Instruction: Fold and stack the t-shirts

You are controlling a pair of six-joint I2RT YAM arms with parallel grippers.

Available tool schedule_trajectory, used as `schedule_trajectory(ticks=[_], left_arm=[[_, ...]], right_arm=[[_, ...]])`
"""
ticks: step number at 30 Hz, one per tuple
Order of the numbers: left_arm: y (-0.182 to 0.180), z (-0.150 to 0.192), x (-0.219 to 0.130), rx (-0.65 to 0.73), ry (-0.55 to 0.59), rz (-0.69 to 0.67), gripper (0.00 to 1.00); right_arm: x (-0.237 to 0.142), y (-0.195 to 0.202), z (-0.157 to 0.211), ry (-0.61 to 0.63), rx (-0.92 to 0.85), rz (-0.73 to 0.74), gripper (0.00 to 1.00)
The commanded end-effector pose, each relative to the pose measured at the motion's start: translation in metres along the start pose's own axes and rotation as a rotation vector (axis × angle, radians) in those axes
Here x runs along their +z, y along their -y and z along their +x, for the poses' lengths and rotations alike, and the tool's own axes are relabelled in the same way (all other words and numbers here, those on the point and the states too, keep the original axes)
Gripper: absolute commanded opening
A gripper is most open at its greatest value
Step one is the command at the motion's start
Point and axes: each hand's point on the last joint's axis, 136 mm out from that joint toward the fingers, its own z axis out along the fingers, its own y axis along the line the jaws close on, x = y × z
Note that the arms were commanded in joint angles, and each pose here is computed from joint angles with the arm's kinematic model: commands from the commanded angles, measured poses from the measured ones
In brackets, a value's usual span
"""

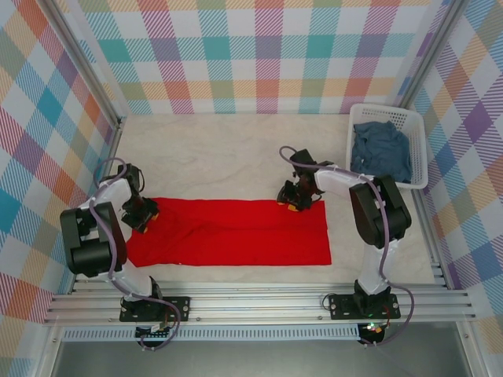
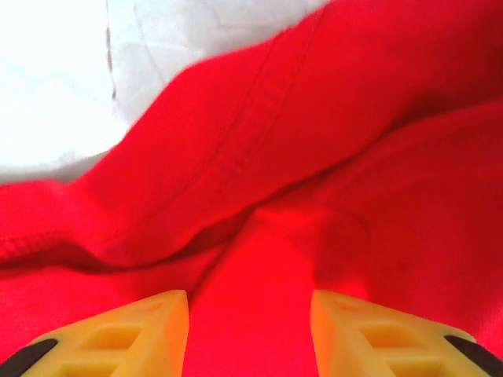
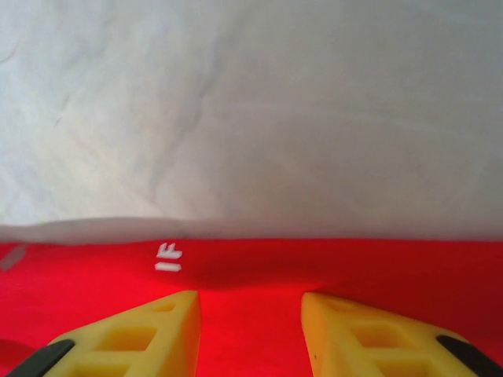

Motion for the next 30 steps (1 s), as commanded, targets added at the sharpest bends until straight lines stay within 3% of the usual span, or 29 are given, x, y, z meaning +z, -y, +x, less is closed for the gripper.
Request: schedule_trajectory(ticks=[1,9,16,24,30], left_arm=[[0.009,-0.008,0.011,0.007,-0.007,-0.034,0.45],[0.071,-0.004,0.017,0.080,-0.071,0.122,0.46],[0.075,-0.019,-0.011,0.184,0.057,0.161,0.41],[0.076,-0.007,0.001,0.280,0.021,0.197,0.31],[0.060,-0.011,-0.002,0.316,0.048,0.115,0.33]], right_arm=[[0.022,0.053,0.005,-0.075,0.130,0.139,0.40],[0.018,0.056,-0.038,-0.038,0.072,0.157,0.40],[0.015,0.048,-0.065,-0.034,0.000,0.166,0.40],[0.014,0.049,-0.061,-0.035,0.020,0.162,0.40],[0.012,0.048,-0.062,-0.033,0.021,0.161,0.40]])
